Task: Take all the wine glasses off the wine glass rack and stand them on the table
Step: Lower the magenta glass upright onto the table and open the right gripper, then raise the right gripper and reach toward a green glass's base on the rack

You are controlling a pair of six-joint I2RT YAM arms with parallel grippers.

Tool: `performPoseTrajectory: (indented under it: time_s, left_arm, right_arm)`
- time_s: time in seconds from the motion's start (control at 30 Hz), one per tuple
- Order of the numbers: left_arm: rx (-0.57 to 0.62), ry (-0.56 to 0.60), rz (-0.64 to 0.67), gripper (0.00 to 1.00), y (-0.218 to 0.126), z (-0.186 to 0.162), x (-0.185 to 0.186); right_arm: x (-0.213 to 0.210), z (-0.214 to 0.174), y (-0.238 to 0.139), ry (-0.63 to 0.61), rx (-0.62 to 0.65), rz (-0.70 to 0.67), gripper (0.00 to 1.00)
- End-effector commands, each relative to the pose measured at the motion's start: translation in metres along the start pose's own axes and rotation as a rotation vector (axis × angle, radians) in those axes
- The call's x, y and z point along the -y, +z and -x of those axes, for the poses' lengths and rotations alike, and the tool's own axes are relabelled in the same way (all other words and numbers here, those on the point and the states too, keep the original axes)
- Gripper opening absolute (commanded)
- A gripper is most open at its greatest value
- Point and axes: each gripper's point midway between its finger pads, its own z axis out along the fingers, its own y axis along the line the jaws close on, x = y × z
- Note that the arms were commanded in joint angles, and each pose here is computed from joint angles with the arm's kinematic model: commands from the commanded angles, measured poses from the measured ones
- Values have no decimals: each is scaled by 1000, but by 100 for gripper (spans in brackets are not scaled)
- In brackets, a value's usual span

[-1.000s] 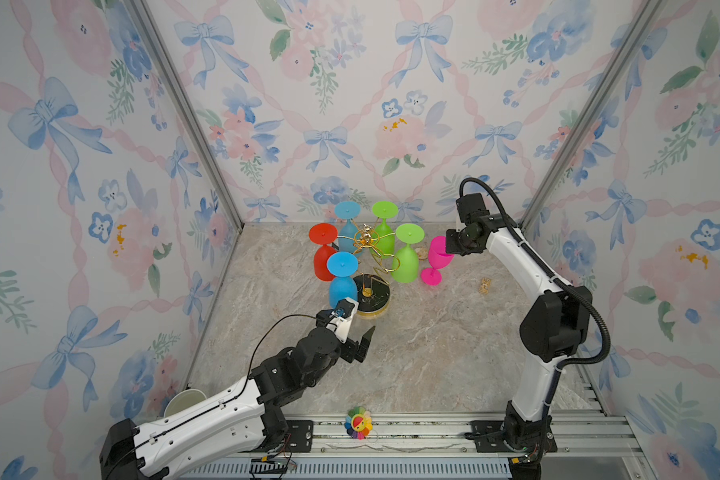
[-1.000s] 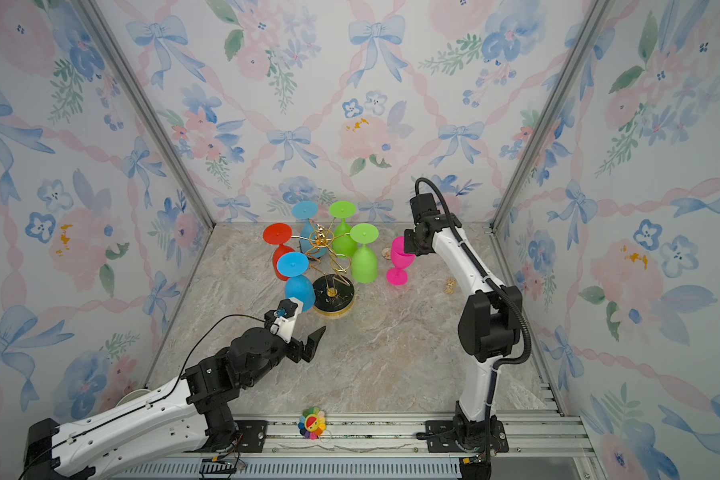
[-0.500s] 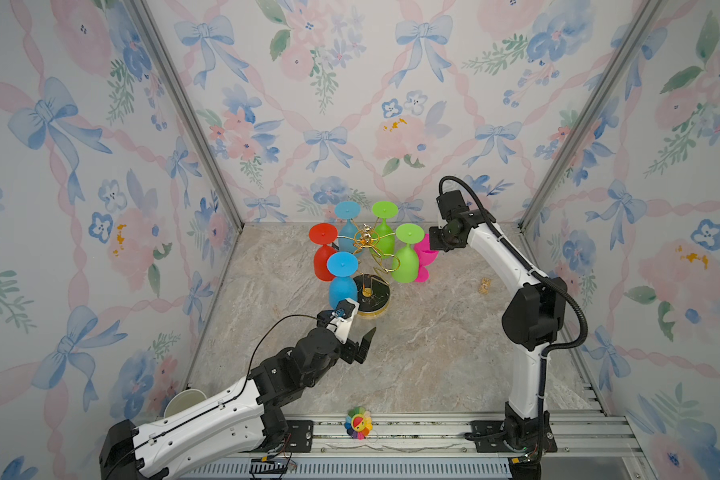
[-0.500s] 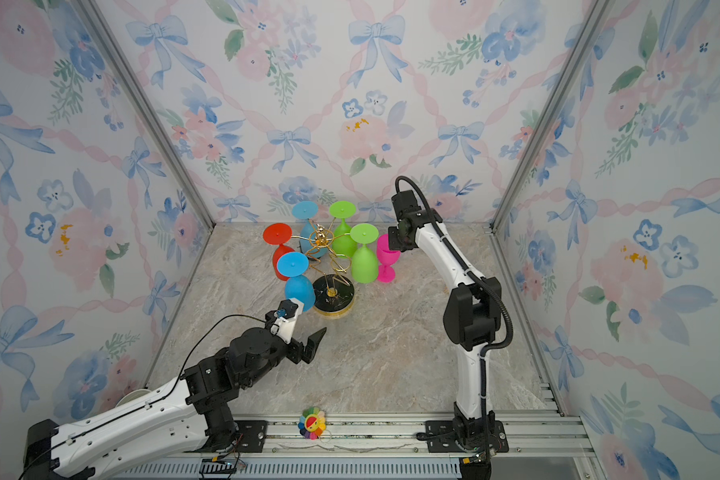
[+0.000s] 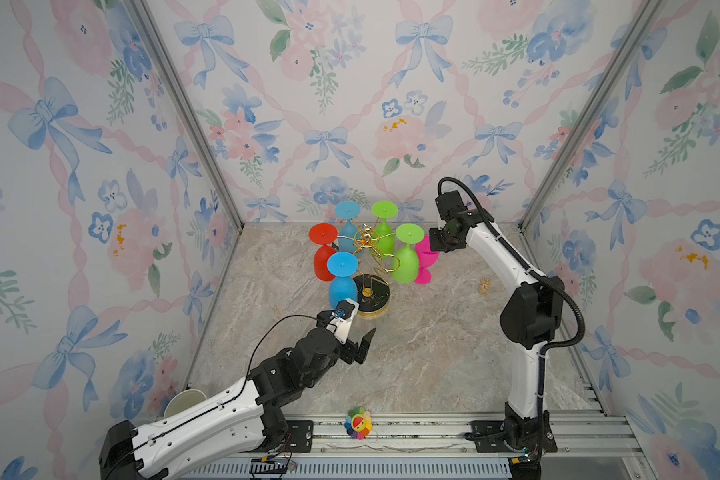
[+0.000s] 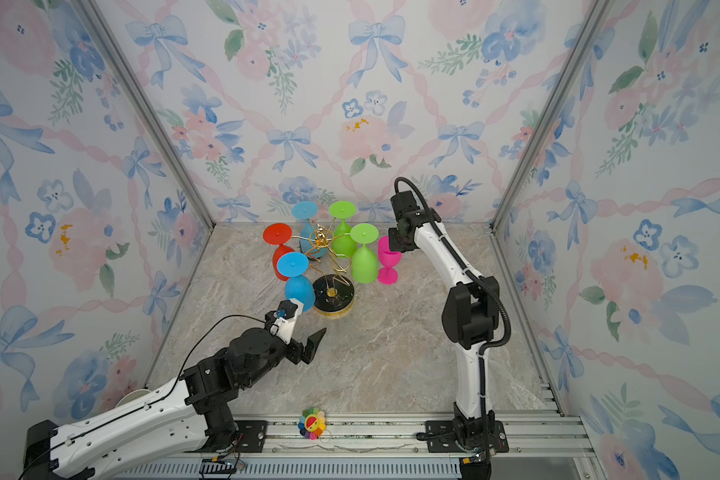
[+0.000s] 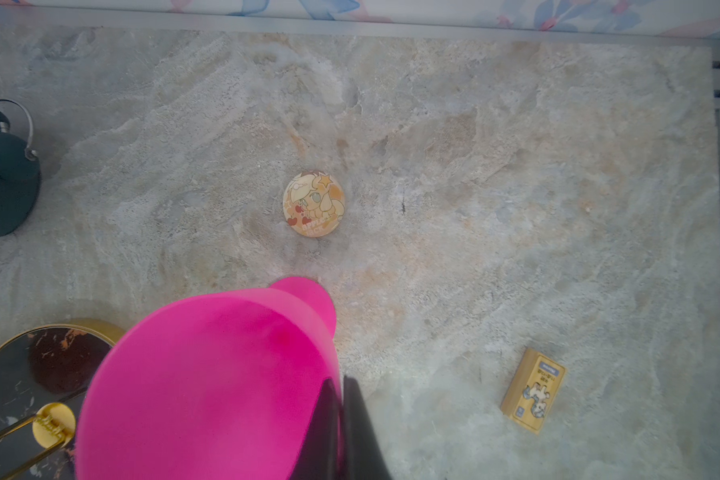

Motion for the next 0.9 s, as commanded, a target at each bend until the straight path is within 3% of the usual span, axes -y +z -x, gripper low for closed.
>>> performPoseTrajectory:
  time_s: [0.0,0.33,0.6,0.87]
  left_arm:
    - [-1,-10,-8,98,-1,-3,0]
    - [-4,-8,-30,98,-1,-1,3]
    - [10,-18,-43,98,-11,10,-4]
    - [-17,-79,-26,98,-11,8,-23]
  right_arm:
    - [1,2,0,-12,0,-14,13]
    - [8,4,-12,-7,8,-25,25]
    - [19,12,-65,-2,97,-33,48]
    - [11,0,-112,46,166,77,58]
